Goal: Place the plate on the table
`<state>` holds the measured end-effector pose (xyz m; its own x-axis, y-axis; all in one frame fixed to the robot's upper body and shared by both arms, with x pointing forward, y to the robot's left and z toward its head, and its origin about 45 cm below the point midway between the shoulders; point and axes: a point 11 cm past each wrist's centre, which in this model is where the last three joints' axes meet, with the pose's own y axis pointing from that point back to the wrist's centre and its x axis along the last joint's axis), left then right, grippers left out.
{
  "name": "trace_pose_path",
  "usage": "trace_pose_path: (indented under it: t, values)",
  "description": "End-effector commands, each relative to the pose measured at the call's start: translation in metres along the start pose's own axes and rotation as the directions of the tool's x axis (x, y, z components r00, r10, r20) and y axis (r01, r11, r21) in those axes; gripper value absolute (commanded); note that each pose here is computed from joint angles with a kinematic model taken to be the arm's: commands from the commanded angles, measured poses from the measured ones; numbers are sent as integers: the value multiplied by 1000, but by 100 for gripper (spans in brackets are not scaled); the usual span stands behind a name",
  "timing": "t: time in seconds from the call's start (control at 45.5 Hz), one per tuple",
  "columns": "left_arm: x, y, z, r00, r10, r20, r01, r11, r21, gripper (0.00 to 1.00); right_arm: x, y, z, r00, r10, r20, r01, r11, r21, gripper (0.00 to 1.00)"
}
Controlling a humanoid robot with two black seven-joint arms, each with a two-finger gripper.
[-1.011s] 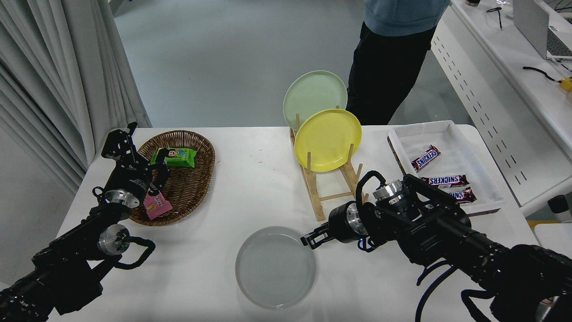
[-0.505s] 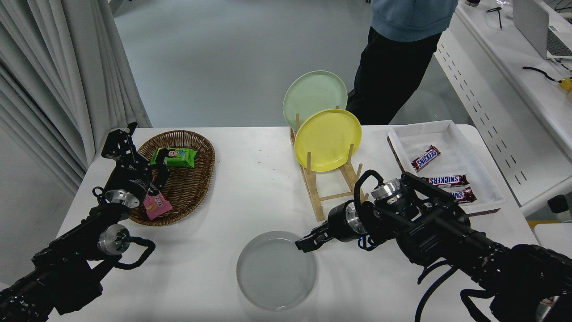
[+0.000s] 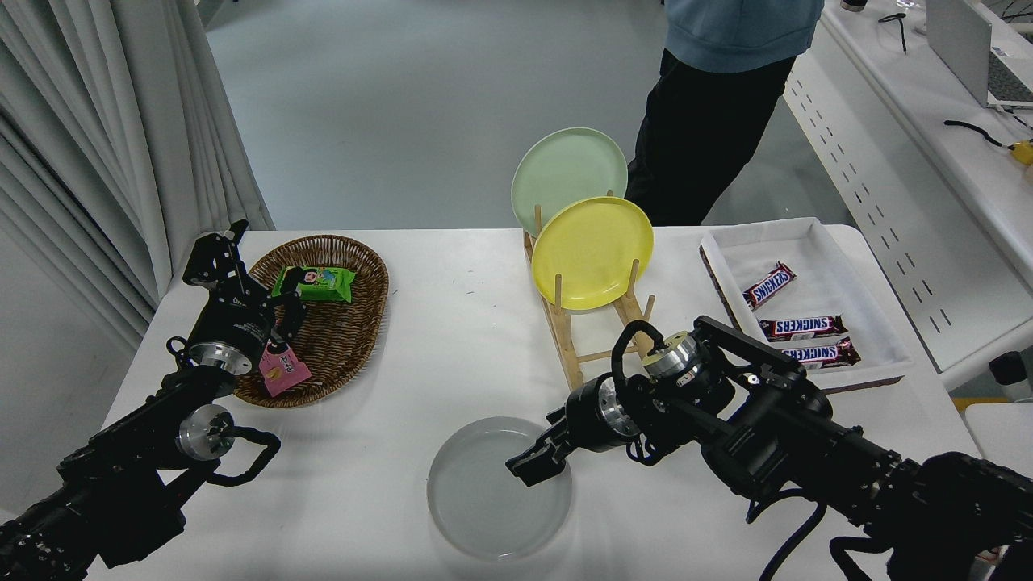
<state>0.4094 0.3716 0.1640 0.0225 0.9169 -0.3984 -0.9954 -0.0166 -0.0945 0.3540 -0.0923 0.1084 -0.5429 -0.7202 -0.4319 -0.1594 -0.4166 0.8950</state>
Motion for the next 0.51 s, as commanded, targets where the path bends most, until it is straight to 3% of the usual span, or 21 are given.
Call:
trace_pose_path:
  t: [0.0,0.176,0.352,0.484]
  values:
    - [0,0,0,1000,-1,-1,1,1000,0,100,-20,2,-8,959,-147,-242,170,982,80,100]
    - [0,0,0,1000,0,0,0,1000,-1,100,-51,14,-4,808,-364,-464,422,906,24,100]
    - [0,0,0,1000,1,0,-1,1000,0,100,-56,23,-22,727,-272,-631,433,894,114,100]
    - [0,0,0,1000,1,0,-1,1000,0,100,-66,46,-54,732,-253,-633,504,826,252,100]
